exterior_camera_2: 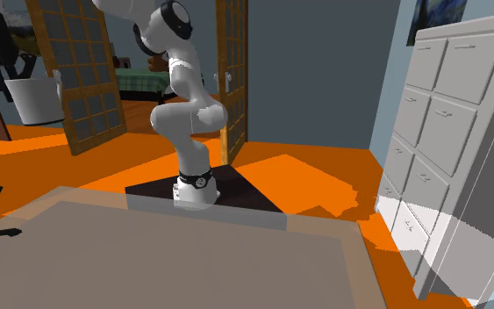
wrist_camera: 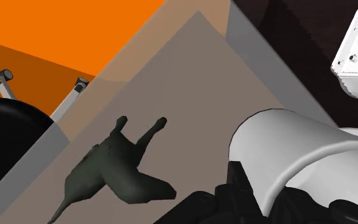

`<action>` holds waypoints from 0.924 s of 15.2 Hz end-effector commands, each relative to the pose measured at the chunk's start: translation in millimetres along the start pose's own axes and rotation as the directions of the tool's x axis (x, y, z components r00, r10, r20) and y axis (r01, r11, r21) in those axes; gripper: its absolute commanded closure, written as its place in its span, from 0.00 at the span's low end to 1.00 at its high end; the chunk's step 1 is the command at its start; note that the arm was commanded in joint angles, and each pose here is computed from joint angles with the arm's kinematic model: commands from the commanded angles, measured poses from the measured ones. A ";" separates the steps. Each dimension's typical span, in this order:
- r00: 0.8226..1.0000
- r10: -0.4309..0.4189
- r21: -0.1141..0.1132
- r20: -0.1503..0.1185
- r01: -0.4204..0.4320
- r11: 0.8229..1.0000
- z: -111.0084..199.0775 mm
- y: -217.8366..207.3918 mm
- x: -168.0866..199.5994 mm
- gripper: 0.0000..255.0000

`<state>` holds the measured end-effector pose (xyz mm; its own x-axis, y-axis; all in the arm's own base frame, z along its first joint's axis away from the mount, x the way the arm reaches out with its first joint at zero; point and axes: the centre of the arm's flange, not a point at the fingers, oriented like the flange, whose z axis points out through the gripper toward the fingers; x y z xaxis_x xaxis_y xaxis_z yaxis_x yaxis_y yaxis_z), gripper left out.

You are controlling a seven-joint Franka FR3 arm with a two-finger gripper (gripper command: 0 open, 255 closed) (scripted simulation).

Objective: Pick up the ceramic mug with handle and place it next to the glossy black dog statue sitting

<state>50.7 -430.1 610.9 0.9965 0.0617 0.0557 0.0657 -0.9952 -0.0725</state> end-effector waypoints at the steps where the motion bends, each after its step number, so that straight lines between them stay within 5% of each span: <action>1: 1.000 -0.001 -0.001 0.001 0.001 1.000 -4.7 18.4 -18.5 1.00; 8: 1.000 -0.001 -0.001 0.001 0.001 1.000 -13.6 78.9 -97.1 1.00; 14: 1.000 -0.001 -0.001 0.001 0.001 1.000 18.0 81.2 -98.9 1.00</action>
<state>-41.5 -515.7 587.9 0.9965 0.0627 0.0547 0.0665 -0.9952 -0.0721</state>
